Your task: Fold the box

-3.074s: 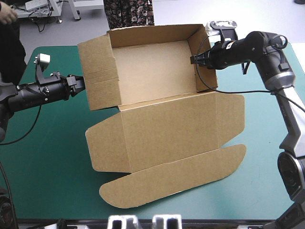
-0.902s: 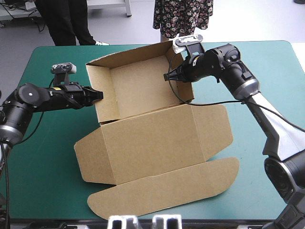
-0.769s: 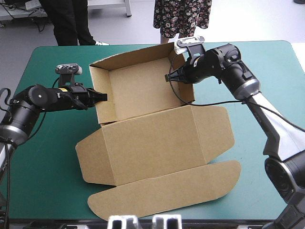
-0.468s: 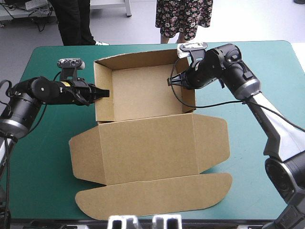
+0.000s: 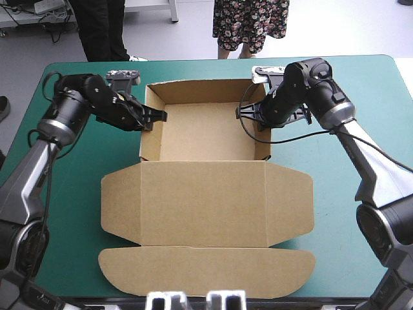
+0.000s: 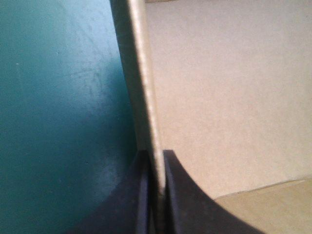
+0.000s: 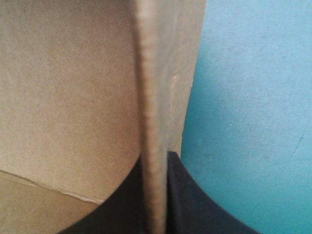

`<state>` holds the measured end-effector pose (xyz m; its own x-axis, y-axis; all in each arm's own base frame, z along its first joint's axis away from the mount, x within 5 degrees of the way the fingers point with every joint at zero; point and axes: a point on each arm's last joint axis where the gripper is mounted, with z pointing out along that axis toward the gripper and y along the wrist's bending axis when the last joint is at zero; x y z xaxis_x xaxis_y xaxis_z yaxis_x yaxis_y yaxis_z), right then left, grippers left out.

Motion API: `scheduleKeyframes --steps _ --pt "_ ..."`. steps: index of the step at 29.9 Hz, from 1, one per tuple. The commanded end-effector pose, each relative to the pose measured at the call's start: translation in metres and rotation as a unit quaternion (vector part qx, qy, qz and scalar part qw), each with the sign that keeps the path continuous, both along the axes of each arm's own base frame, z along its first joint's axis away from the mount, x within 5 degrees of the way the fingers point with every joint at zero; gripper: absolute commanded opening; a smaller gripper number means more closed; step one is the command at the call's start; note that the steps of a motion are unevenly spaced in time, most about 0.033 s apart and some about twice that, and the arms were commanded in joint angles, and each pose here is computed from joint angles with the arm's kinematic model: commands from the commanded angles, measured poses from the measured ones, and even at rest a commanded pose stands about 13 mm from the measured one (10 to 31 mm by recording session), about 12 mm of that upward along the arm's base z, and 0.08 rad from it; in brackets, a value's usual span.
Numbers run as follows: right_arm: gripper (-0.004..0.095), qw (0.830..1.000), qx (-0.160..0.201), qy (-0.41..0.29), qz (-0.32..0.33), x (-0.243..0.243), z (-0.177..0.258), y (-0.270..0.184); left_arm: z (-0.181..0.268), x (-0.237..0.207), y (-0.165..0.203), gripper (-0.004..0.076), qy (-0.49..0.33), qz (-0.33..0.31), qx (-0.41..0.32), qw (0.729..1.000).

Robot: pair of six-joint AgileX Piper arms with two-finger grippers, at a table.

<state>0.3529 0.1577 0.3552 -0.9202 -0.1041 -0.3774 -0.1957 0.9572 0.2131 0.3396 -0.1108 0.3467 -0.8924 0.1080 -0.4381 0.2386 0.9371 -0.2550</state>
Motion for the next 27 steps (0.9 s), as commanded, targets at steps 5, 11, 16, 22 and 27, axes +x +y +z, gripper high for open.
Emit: scheduleKeyframes --steps 5,11,16,22,27 --pt "-0.0007 0.998 0.045 0.026 0.022 0.012 -0.012 0.009 -0.039 0.020 -0.045 -0.0010 0.049 -0.001 -0.031 0.998" --pt "-0.0007 0.997 0.026 0.073 0.031 0.031 -0.054 0.017 -0.057 0.030 -0.058 -0.0010 0.044 -0.003 -0.034 0.998" --pt "-0.0007 0.995 0.020 0.088 0.033 0.038 -0.072 0.020 -0.054 0.036 -0.060 -0.0010 0.033 0.010 -0.044 0.998" --pt "-0.0007 0.995 0.014 0.078 0.052 0.041 -0.073 0.020 -0.053 0.043 -0.063 -0.0010 0.047 0.001 -0.037 0.998" --pt "0.0026 0.997 -0.011 0.049 0.065 0.045 -0.061 0.017 -0.056 0.043 -0.063 -0.0006 0.062 -0.004 -0.029 0.998"
